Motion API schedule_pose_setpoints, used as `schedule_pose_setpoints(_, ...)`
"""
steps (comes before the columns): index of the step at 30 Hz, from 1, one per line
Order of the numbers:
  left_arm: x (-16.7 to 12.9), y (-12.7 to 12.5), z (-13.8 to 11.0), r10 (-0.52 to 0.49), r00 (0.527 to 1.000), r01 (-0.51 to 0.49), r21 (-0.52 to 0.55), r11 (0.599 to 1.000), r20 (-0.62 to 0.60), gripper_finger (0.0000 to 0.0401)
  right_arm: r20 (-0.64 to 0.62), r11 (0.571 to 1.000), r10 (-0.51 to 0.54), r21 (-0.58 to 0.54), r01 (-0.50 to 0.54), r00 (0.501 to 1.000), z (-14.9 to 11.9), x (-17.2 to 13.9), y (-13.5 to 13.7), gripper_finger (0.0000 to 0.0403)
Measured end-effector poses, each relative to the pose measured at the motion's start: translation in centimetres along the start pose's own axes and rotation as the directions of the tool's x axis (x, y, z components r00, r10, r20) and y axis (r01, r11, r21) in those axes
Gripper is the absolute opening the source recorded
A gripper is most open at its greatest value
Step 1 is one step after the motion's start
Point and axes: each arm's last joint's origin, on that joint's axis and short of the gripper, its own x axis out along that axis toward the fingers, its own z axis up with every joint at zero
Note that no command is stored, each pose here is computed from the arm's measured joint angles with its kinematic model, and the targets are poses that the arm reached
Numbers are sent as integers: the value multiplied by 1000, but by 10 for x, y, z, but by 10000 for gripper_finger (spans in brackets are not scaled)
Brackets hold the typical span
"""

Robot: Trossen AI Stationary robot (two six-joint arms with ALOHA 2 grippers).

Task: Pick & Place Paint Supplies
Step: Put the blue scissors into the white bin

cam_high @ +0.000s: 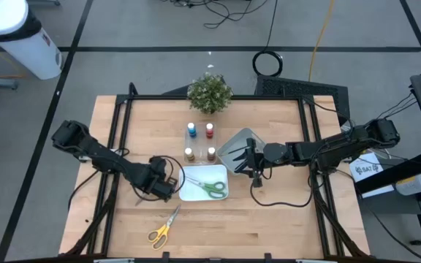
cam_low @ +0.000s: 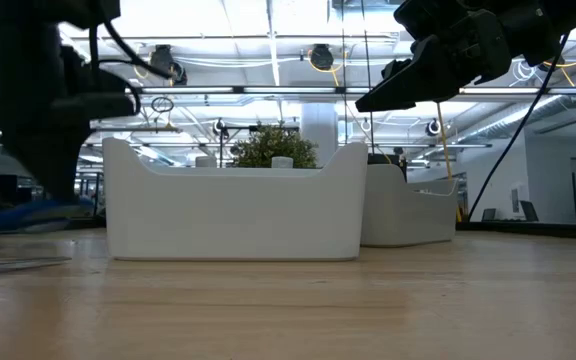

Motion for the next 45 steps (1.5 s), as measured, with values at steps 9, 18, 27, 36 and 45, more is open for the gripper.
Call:
schedule_pose_setpoints(9, -53, -5, 15, 5, 990, -15, 75, 997, 138, 1, 0, 1000, 0, 0, 0, 1000, 0, 0, 0, 187)
schedule_pose_setpoints(18, -65, 7, 18, 125, 986, -127, 12, 992, 111, 22, 0, 1000, 0, 0, 0, 1000, 0, 0, 0, 187)
schedule_pose_setpoints(27, -11, 30, -11, 61, 998, -63, -114, 991, -22, 135, -1, 1000, 1, 29, -1, 1000, 0, 0, 0, 187)
schedule_pose_setpoints(36, 21, 53, -25, 18, 990, -41, -172, 984, -137, 266, -1, 1000, 1, 27, -1, 1000, 0, 0, 0, 187)
schedule_pose_setpoints(45, 48, 60, -32, -67, 991, 45, -179, 983, -117, 296, -1, 1000, 1, 26, -1, 1000, 0, 0, 0, 187)
